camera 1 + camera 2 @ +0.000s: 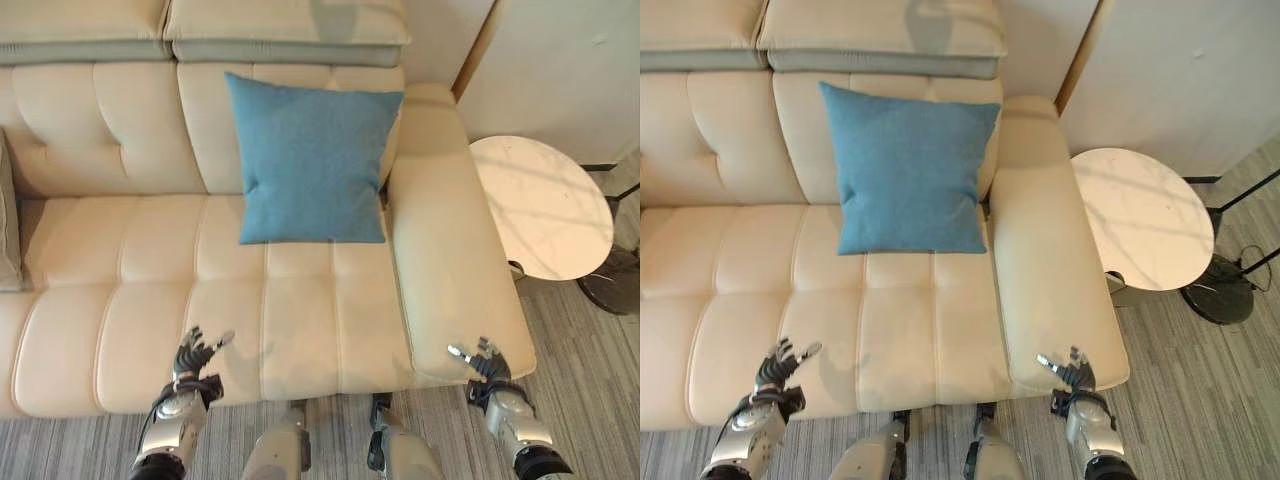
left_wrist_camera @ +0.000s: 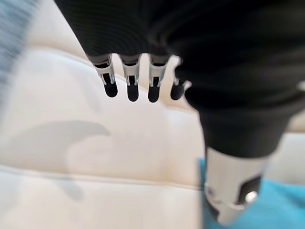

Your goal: Pick up all the scattered cushions and arrange them neatly on the sofa.

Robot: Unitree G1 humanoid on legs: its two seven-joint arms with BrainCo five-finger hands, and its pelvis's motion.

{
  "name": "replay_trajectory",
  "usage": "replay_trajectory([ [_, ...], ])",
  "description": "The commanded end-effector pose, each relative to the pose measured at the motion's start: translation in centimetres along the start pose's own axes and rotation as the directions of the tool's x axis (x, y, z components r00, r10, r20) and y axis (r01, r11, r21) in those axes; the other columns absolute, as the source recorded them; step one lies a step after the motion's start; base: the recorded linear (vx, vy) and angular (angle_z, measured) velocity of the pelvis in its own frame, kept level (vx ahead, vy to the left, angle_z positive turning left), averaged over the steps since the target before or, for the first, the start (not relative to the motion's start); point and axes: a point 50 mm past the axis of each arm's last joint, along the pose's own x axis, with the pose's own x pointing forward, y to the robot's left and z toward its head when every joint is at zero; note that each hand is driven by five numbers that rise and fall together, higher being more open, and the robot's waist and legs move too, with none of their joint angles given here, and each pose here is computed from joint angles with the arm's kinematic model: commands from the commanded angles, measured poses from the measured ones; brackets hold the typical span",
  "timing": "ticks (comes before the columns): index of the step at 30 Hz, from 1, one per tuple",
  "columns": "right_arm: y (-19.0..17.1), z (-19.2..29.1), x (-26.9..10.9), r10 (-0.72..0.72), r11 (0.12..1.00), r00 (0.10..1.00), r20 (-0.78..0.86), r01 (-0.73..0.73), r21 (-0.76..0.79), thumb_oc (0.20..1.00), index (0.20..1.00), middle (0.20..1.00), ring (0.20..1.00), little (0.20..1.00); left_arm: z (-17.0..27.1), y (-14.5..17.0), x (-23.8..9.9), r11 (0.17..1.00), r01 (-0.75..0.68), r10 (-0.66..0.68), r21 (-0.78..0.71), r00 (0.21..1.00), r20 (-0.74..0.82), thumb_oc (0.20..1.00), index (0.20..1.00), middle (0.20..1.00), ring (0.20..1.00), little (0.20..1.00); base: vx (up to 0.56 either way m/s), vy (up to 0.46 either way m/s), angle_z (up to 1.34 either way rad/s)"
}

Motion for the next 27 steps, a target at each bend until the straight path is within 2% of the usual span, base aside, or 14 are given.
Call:
replay_trajectory([
  [1, -0.6, 1.9, 0.7, 0.001, 1.000, 0.999, 0.043, -0.001, -0.002, 1.000, 1.000, 1.000, 1.000, 1.000, -1.9, -0.6, 0.3, 0.990, 0.032, -0.019, 0.135, 0.996, -0.093, 1.000, 1.000, 1.000, 1.000, 1.000, -0.17, -0.038, -0.04],
  [2, -0.6, 1.9, 0.7, 0.001, 1.000, 0.999, 0.043, 0.000, -0.002, 1.000, 1.000, 1.000, 1.000, 1.000, -1.9, -0.6, 0.3, 0.990, 0.032, -0.019, 0.135, 0.995, -0.093, 1.000, 1.000, 1.000, 1.000, 1.000, -0.07, -0.066, -0.11],
  [4, -0.5, -1.8, 0.1, 0.011, 1.000, 0.997, -0.080, -0.011, 0.002, 1.000, 1.000, 1.000, 1.000, 1.000, -6.1, -0.1, -0.9, 0.982, 0.046, 0.002, 0.181, 0.967, -0.256, 1.000, 1.000, 1.000, 1.000, 1.000, -0.17, -0.159, -0.19],
  [10, -0.6, -3.1, -0.1, 0.009, 1.000, 0.991, -0.136, -0.012, -0.019, 1.000, 1.000, 1.000, 1.000, 1.000, -7.5, 0.5, -1.4, 0.977, 0.036, 0.031, 0.208, 0.951, -0.307, 1.000, 1.000, 1.000, 1.000, 1.000, -0.27, -0.206, -0.16],
  [16, -2.5, -5.1, -0.5, -0.045, 0.998, 0.976, -0.215, 0.033, -0.059, 1.000, 1.000, 1.000, 1.000, 1.000, -8.1, -0.4, -1.5, 0.968, 0.083, 0.006, 0.236, 0.936, -0.351, 1.000, 1.000, 1.000, 1.000, 1.000, -0.41, -0.237, 0.07],
  [27, -3.3, -8.3, -1.6, -0.046, 0.993, 0.928, -0.369, 0.002, -0.119, 1.000, 1.000, 1.000, 1.000, 1.000, -11.2, -0.7, -3.2, 0.961, 0.157, -0.030, 0.228, 0.877, -0.479, 1.000, 1.000, 1.000, 1.000, 1.000, -0.10, -0.019, 0.00],
])
